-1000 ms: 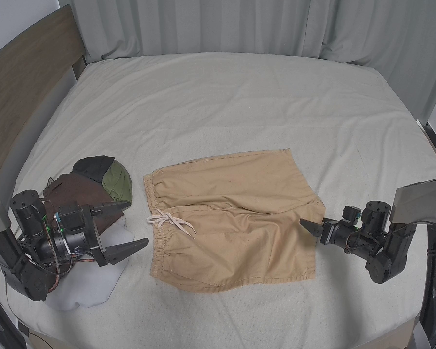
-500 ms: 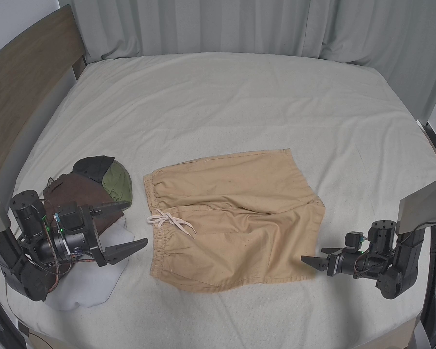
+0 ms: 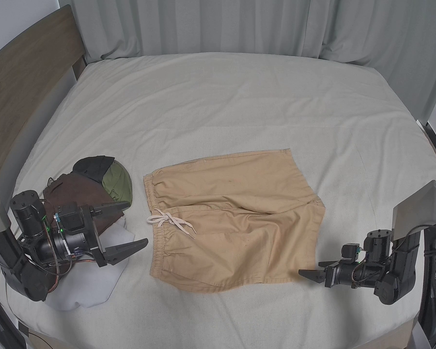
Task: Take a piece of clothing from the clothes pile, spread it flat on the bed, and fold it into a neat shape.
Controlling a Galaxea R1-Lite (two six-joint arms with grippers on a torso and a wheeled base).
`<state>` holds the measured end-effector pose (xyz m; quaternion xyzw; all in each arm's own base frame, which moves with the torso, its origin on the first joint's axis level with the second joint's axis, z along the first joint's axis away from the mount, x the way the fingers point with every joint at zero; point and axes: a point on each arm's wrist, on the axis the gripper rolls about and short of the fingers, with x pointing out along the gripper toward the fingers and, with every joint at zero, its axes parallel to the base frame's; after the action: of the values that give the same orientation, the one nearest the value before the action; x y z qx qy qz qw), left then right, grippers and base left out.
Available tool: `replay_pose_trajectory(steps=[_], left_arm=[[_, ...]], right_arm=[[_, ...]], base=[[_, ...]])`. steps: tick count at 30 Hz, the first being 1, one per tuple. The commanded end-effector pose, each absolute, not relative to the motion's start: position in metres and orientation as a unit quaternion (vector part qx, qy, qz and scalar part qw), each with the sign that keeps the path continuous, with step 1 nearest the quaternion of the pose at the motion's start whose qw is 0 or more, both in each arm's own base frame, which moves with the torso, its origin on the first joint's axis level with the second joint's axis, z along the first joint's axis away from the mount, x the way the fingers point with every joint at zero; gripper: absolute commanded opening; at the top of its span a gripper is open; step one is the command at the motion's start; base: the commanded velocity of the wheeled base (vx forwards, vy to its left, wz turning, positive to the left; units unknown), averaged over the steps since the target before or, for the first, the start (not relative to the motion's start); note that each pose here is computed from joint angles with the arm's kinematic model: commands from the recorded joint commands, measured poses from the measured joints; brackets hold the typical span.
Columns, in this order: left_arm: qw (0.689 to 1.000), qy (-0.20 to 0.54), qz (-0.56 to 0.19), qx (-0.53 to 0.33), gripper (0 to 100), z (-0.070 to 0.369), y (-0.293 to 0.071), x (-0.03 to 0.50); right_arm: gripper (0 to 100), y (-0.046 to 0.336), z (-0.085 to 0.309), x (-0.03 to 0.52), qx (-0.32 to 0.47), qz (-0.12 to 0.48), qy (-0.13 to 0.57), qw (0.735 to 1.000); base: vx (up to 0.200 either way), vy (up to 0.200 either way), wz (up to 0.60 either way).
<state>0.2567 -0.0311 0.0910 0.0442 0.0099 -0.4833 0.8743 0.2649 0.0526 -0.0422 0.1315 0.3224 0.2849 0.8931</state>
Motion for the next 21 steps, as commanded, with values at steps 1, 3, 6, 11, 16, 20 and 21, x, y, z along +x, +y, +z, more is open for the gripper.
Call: replay_pose_trajectory(steps=[1, 3, 6, 11, 16, 20, 21], left_arm=[[0.874, 0.01, -0.483, 0.044, 100, 0.091, -0.031, 0.257], [0.874, 0.009, -0.483, 0.045, 100, 0.091, -0.031, 0.257], [0.874, 0.009, -0.483, 0.045, 100, 0.091, -0.031, 0.257], [0.874, 0.009, -0.483, 0.045, 100, 0.092, -0.031, 0.257], [0.874, 0.009, -0.483, 0.045, 100, 0.091, -0.031, 0.257], [0.874, 0.009, -0.483, 0.045, 100, 0.092, -0.031, 0.257], [0.874, 0.009, -0.483, 0.045, 100, 0.092, -0.031, 0.257]], right_arm=[[100, 0.055, -0.05, 0.267, 0.137, 0.284, 0.332, 0.889], [100, 0.058, -0.052, 0.268, 0.139, 0.287, 0.335, 0.887], [100, 0.062, -0.055, 0.268, 0.151, 0.287, 0.341, 0.882], [100, 0.066, -0.054, 0.271, 0.164, 0.286, 0.34, 0.881], [0, 0.066, -0.054, 0.27, 0.164, 0.286, 0.342, 0.88], [0, 0.065, -0.055, 0.268, 0.163, 0.284, 0.346, 0.879], [0, 0.064, -0.055, 0.268, 0.163, 0.283, 0.345, 0.88]], base=[[0.0, 0.0, 0.0], [0.0, 0.0, 0.0], [0.0, 0.0, 0.0], [0.0, 0.0, 0.0], [0.0, 0.0, 0.0], [0.0, 0.0, 0.0], [0.0, 0.0, 0.0]])
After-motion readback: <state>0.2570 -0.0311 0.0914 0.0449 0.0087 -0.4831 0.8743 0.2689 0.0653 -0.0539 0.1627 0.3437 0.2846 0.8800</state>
